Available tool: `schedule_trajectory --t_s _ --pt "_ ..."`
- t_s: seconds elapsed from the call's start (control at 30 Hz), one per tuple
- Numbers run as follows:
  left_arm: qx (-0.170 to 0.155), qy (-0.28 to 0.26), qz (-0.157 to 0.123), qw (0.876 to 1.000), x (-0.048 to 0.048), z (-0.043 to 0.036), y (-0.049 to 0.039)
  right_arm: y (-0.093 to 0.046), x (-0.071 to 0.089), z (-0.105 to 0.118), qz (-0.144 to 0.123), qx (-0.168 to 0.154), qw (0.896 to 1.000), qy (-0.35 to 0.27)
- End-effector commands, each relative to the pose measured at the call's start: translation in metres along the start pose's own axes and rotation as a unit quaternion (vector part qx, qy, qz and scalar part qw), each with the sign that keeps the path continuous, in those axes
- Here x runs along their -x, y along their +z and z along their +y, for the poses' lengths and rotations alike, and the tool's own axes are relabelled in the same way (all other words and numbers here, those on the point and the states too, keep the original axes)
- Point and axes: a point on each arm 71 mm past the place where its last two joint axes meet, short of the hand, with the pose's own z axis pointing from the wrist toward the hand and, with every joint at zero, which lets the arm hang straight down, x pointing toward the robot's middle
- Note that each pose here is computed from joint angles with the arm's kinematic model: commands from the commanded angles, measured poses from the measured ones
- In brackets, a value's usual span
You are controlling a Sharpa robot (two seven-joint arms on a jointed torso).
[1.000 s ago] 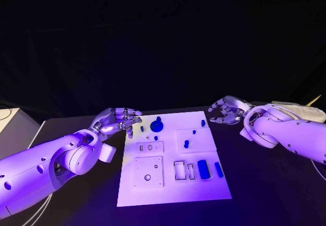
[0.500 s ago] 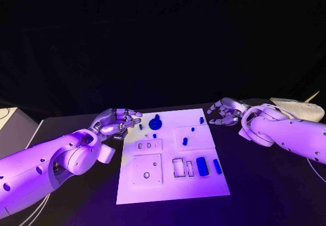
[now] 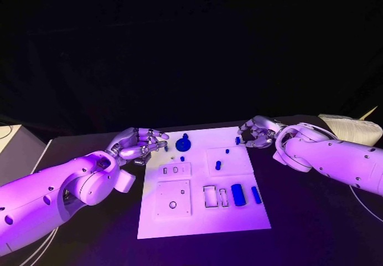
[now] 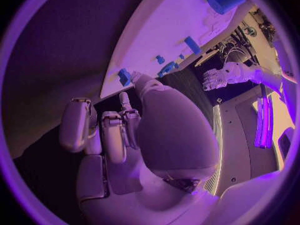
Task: Assemble the parts on the task board
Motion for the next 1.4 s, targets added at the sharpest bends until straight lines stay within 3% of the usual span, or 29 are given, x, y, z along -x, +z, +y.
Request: schedule_trajectory --t_s 0.03,1.4 --pt "-0.005 0.003 0.001 1.0 -0.001 -0.0013 0.0 0.001 -0.004 0.0 0.009 -0.001 1.0 -0.003" --pt "-0.006 0.003 -0.009 1.0 0.0021 -0.0029 -0.0029 0.014 -0.013 0.002 0.026 -0.012 1.0 -0.012"
